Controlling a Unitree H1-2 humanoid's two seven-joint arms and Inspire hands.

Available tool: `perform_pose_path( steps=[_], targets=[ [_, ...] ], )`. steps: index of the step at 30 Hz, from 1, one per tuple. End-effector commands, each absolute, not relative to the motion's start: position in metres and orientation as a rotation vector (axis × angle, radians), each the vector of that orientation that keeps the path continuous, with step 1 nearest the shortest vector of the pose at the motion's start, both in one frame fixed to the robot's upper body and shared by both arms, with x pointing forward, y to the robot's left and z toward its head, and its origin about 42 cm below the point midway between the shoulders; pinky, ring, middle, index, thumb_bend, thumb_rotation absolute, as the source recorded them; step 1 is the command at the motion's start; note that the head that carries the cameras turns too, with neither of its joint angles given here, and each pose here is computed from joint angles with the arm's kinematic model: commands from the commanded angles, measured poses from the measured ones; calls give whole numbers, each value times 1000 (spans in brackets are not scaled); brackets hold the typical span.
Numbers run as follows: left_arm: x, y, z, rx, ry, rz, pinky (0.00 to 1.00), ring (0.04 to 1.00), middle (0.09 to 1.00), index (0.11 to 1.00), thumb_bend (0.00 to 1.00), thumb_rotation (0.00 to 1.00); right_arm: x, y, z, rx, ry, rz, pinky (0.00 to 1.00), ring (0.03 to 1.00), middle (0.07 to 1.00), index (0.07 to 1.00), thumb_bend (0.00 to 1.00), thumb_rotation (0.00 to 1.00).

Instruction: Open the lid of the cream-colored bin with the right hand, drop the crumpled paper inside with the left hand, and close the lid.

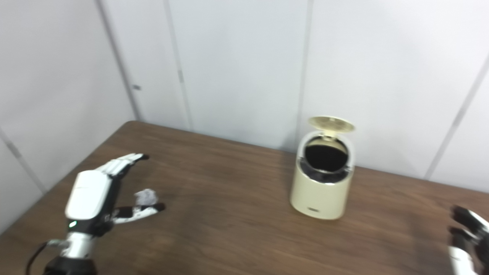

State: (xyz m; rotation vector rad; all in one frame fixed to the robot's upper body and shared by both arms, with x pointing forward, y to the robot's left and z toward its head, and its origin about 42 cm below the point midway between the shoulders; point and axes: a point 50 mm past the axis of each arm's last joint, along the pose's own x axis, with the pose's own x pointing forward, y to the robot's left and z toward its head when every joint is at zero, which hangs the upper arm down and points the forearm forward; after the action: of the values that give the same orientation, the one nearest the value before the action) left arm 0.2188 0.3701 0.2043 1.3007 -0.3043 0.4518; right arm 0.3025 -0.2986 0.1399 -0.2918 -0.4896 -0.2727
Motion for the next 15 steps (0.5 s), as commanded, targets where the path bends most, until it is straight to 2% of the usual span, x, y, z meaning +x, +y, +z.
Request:
perform_pose_path(
  steps=[1,3,5,9,11,15],
  targets=[
    [222,367,219,1359,-304,478,605,787,869,852,1000,509,298,-329,131,-379,-466,-273,613,747,746,708,325,832],
    [226,365,218,1381,-278,471,599,803,880,864,1000,536,298,-333,131,-360,-456,-279,588,724,732,696,398,794],
    [231,364,213,1392,-269,463,595,801,877,862,1000,529,299,-336,131,-362,-452,-280,579,714,725,690,427,776],
    [237,368,200,1425,-224,438,633,836,898,872,1000,502,301,-342,130,-386,-444,-287,562,698,715,684,447,779],
    [243,374,188,1479,-185,408,645,853,904,880,1000,523,302,-345,130,-399,-439,-287,554,691,712,683,461,795],
    [257,380,164,1539,-100,350,799,926,933,909,1000,538,302,-348,130,-414,-438,-286,553,689,712,685,465,824]
  ],
)
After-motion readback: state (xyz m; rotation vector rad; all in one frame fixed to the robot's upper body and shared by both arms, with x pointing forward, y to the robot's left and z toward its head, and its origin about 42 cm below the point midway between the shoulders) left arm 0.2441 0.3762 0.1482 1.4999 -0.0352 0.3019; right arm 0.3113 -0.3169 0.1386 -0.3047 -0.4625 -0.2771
